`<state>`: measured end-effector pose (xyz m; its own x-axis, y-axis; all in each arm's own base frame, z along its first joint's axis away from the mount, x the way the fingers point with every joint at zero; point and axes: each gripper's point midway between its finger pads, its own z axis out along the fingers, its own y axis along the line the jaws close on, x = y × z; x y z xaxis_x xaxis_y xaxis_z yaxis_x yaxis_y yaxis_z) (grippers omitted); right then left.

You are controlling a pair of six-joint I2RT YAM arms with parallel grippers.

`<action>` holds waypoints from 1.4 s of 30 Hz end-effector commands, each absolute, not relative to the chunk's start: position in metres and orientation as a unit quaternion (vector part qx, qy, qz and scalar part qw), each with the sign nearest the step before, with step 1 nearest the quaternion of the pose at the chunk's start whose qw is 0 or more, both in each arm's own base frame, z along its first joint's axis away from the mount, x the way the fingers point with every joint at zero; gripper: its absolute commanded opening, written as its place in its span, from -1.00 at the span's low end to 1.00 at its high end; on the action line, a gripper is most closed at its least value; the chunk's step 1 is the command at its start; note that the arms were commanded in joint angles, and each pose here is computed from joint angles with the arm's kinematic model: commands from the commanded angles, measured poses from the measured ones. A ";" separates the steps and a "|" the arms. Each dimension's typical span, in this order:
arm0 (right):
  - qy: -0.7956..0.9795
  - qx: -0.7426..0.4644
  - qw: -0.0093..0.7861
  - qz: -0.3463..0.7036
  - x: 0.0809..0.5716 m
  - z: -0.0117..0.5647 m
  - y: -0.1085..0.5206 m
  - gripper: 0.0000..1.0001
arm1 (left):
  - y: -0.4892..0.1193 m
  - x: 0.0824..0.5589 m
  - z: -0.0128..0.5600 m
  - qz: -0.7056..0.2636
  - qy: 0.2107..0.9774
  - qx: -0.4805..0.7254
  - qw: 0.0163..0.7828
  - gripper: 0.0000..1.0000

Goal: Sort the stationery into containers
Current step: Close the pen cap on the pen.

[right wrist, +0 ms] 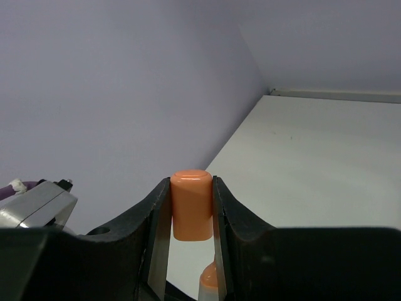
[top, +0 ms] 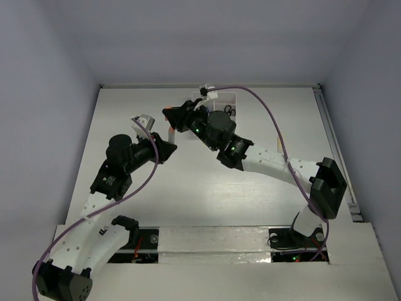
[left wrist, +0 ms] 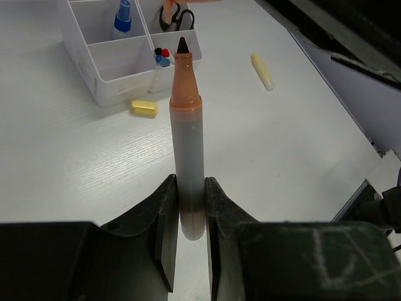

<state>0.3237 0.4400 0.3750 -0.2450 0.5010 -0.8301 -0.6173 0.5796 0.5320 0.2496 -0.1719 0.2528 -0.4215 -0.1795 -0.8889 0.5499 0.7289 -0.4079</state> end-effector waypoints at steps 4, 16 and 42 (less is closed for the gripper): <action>0.618 -0.029 0.635 0.464 0.324 0.398 0.441 -1.00 | -0.169 0.252 0.265 -0.349 0.752 0.117 0.547 -1.00; 0.628 -0.030 0.638 0.446 0.324 0.388 0.440 -1.00 | -0.168 0.252 0.266 -0.345 0.752 0.114 0.550 -1.00; 0.644 -0.057 0.611 0.458 0.311 0.368 0.463 -1.00 | -0.155 0.255 0.276 -0.323 0.743 0.094 0.579 -1.00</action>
<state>0.3236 0.4517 0.3498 -0.2492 0.4561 -0.8543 -0.5984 0.6211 0.5061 0.2526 -0.1574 0.2596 -0.3788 -0.2070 -0.9020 0.4982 0.7758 -0.3873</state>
